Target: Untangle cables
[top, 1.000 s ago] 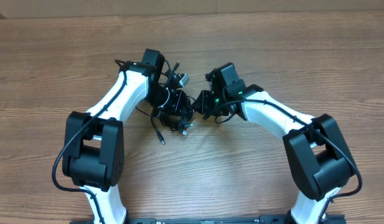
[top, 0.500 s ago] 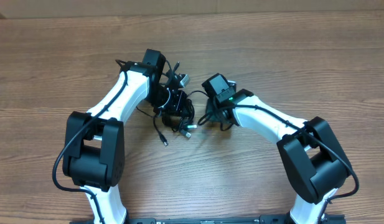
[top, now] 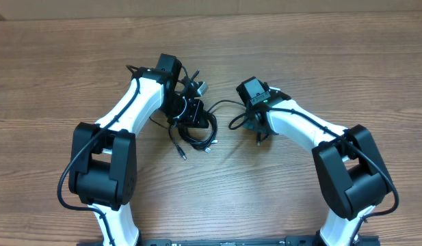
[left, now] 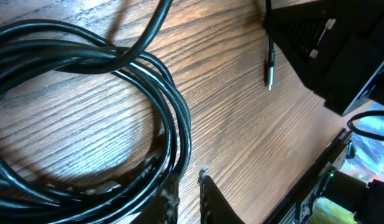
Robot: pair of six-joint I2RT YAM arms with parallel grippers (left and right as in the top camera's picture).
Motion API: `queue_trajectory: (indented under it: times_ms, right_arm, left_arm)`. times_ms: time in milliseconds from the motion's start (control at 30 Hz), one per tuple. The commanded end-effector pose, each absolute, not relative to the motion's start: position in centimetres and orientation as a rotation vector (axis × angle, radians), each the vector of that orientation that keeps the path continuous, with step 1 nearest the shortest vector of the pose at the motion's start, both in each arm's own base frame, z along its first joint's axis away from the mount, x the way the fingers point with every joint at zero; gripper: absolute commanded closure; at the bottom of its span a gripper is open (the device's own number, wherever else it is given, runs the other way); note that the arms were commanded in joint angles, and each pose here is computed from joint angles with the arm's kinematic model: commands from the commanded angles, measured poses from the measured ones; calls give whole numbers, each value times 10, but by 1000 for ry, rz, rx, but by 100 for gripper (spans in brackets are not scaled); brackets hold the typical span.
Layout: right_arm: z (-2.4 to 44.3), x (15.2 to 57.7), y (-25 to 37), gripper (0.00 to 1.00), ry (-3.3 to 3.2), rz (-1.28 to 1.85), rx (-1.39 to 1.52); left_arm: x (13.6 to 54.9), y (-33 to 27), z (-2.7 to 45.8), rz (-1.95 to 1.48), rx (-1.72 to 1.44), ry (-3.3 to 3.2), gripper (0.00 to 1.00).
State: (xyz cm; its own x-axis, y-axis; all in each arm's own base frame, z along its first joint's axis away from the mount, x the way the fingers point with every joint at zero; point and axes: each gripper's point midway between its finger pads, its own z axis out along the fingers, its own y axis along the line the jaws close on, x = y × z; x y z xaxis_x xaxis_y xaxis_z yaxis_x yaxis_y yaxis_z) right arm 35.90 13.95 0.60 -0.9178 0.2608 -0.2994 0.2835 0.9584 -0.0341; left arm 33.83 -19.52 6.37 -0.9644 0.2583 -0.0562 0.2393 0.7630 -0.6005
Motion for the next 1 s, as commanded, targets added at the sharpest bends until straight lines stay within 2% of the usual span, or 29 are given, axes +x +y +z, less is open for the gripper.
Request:
queue_trajectory:
  times_ms: [0, 200, 533, 967]
  right_arm:
    - [14, 369, 136, 75, 2775, -115, 431]
    - [14, 372, 136, 72, 2767, -110, 437]
    - [14, 374, 132, 72, 2760, -106, 452]
    - [14, 374, 133, 72, 2761, -106, 451]
  left_arm:
    - [340, -200, 63, 957, -482, -2937, 85]
    - [340, -195, 52, 767, -519, -2992, 73]
    - [362, -137, 33, 197, -191, -3175, 61]
    - [366, -117, 30, 16, -19, -3204, 62]
